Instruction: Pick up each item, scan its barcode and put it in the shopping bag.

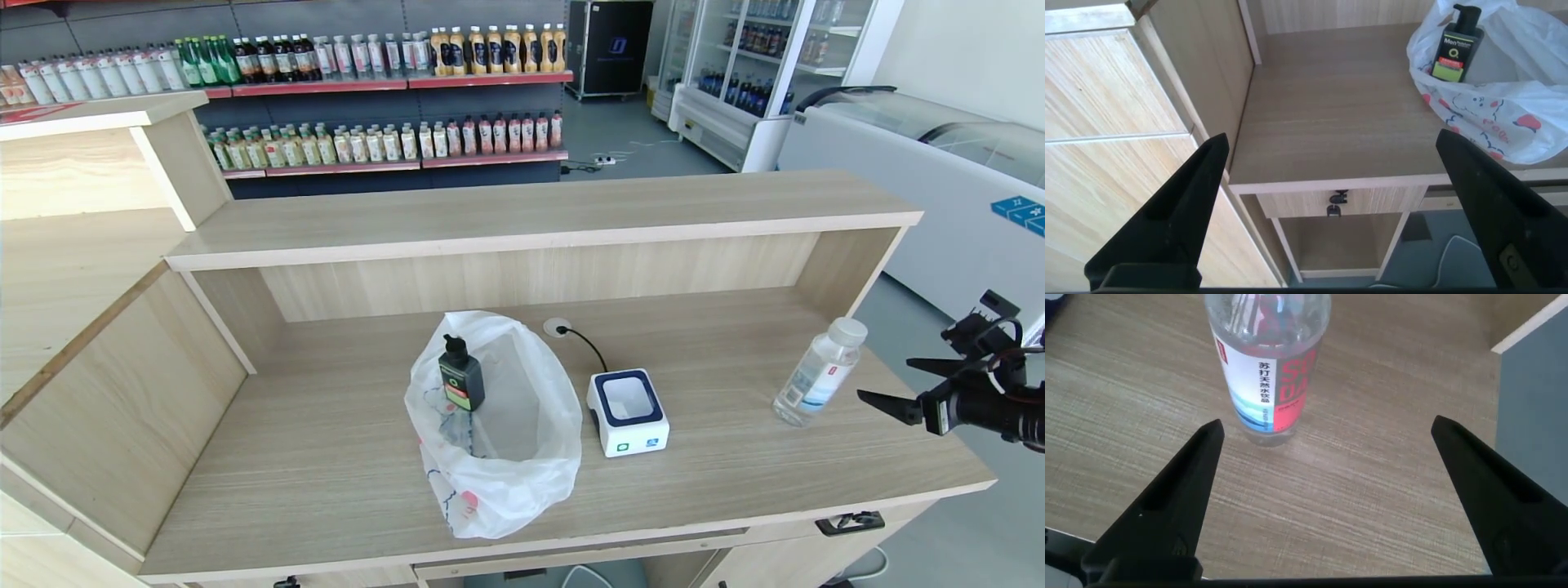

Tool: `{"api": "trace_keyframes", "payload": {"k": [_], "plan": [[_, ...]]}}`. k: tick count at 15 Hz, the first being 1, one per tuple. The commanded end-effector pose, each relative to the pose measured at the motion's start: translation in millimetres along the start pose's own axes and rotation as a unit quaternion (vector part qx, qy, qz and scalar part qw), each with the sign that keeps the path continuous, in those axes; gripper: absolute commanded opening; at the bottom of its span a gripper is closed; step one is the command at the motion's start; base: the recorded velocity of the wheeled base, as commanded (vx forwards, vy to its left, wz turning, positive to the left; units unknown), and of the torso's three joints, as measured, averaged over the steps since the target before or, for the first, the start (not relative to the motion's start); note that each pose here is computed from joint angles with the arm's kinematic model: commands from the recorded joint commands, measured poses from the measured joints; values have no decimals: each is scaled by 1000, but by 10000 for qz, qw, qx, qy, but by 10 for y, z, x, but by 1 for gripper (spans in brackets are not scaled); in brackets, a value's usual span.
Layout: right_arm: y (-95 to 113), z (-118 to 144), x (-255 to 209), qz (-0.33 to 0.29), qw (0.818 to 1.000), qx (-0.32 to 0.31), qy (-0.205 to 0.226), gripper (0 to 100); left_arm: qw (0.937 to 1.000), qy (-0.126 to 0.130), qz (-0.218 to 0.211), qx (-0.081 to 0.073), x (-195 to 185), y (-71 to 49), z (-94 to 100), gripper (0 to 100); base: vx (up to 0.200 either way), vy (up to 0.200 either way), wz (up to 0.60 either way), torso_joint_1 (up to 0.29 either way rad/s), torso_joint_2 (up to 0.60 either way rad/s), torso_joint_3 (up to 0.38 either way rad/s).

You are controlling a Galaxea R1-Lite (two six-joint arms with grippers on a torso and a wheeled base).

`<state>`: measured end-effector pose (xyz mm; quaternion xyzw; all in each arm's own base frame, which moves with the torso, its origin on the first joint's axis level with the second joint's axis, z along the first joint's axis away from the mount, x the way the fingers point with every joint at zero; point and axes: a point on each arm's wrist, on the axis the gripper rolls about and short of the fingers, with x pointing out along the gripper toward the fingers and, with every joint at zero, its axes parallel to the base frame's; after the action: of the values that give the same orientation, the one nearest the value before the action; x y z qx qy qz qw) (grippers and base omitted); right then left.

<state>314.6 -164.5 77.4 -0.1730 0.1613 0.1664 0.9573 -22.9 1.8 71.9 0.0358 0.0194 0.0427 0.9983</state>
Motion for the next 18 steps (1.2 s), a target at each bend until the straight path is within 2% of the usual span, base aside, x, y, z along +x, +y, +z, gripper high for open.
{"api": "trace_keyframes", "payload": {"k": [1,5,10,18], "plan": [[45,-45,140,168,9999,9,16,100,10000,-2,3,1,0,0,0,100,0,0,0,0,0,0],[38,-25,288,266,9996,-78,-53,100,10000,-2,11,1,0,0,0,100,0,0,0,0,0,0],[151,-18,425,489,9987,-105,-70,100,10000,-2,11,1,0,0,0,100,0,0,0,0,0,0],[203,-19,642,662,9976,-163,-148,100,10000,-2,3,1,0,0,0,100,0,0,0,0,0,0]]}}
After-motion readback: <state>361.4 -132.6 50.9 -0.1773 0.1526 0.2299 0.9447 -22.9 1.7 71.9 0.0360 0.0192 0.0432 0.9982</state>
